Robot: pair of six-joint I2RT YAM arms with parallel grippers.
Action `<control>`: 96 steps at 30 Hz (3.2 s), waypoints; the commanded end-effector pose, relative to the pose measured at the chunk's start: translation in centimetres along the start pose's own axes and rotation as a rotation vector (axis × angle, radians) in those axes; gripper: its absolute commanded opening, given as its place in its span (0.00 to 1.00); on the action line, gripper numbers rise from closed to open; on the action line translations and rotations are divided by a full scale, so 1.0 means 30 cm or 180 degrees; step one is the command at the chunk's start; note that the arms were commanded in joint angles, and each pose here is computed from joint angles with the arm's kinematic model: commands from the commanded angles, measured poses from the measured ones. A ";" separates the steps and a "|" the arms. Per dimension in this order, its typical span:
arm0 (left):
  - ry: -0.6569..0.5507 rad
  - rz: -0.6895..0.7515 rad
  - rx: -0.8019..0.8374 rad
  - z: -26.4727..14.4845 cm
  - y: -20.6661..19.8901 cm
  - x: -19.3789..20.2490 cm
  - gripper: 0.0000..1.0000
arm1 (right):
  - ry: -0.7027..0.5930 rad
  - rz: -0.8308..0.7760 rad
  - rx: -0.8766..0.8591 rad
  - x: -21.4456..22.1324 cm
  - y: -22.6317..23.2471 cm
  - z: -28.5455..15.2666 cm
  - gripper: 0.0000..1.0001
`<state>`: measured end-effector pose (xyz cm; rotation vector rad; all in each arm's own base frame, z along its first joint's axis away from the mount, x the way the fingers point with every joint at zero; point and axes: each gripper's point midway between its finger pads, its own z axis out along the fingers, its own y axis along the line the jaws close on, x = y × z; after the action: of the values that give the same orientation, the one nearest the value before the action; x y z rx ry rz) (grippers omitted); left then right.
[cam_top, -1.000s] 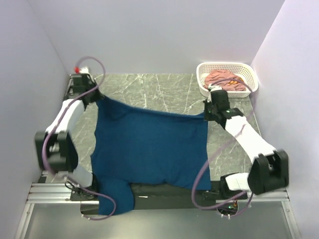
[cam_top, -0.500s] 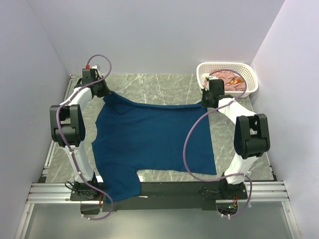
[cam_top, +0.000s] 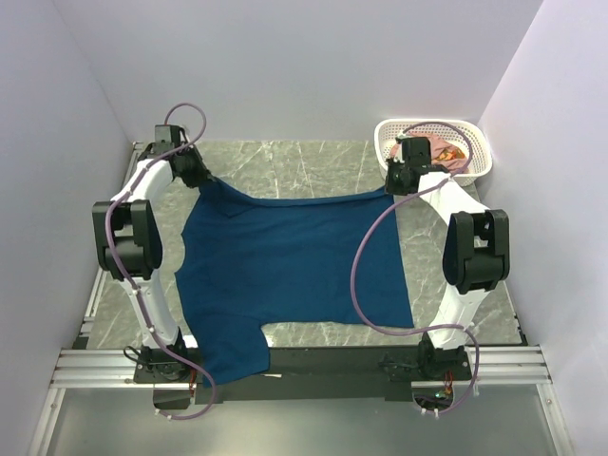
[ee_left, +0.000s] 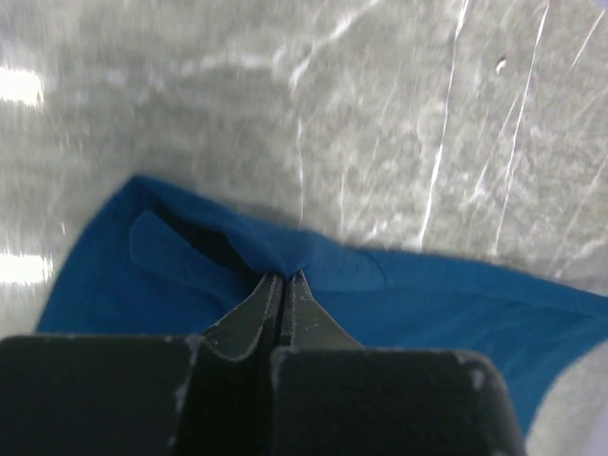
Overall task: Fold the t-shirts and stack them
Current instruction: Fold the tshirt
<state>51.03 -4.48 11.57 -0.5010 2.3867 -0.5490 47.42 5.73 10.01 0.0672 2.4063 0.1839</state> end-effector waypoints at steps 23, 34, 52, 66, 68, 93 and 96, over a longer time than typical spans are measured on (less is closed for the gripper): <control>0.0217 -0.0668 0.0213 -0.471 -0.114 0.085 0.01 | 0.0538 0.0419 0.0057 0.079 0.002 -0.180 0.00; 0.0294 -0.0841 0.0206 -0.550 -0.101 0.184 0.01 | 0.0728 0.0572 0.0085 0.131 0.008 -0.243 0.00; 0.0404 -0.0956 0.0076 -0.621 -0.007 0.355 0.01 | 0.0955 0.0702 0.0293 0.254 -0.032 -0.254 0.00; 0.0691 -0.1188 -0.0131 -0.557 0.110 0.572 0.01 | 0.1288 0.0912 0.0596 0.423 -0.089 -0.146 0.00; 0.0703 -0.1221 -0.0211 -0.546 0.137 0.598 0.01 | 0.1319 0.0941 0.0589 0.443 -0.087 -0.135 0.00; -0.0286 -0.1174 -0.0817 -0.436 0.322 0.358 0.73 | 0.0499 0.1254 -0.0037 0.201 -0.031 -0.118 0.47; -0.0210 -0.1097 -0.0811 -0.356 0.340 0.322 0.70 | 0.0492 0.1411 -0.0100 0.191 -0.061 -0.086 0.46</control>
<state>31.14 1.09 8.28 -1.1388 2.4082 -0.3708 38.70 4.09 6.74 0.5777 2.5930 0.3487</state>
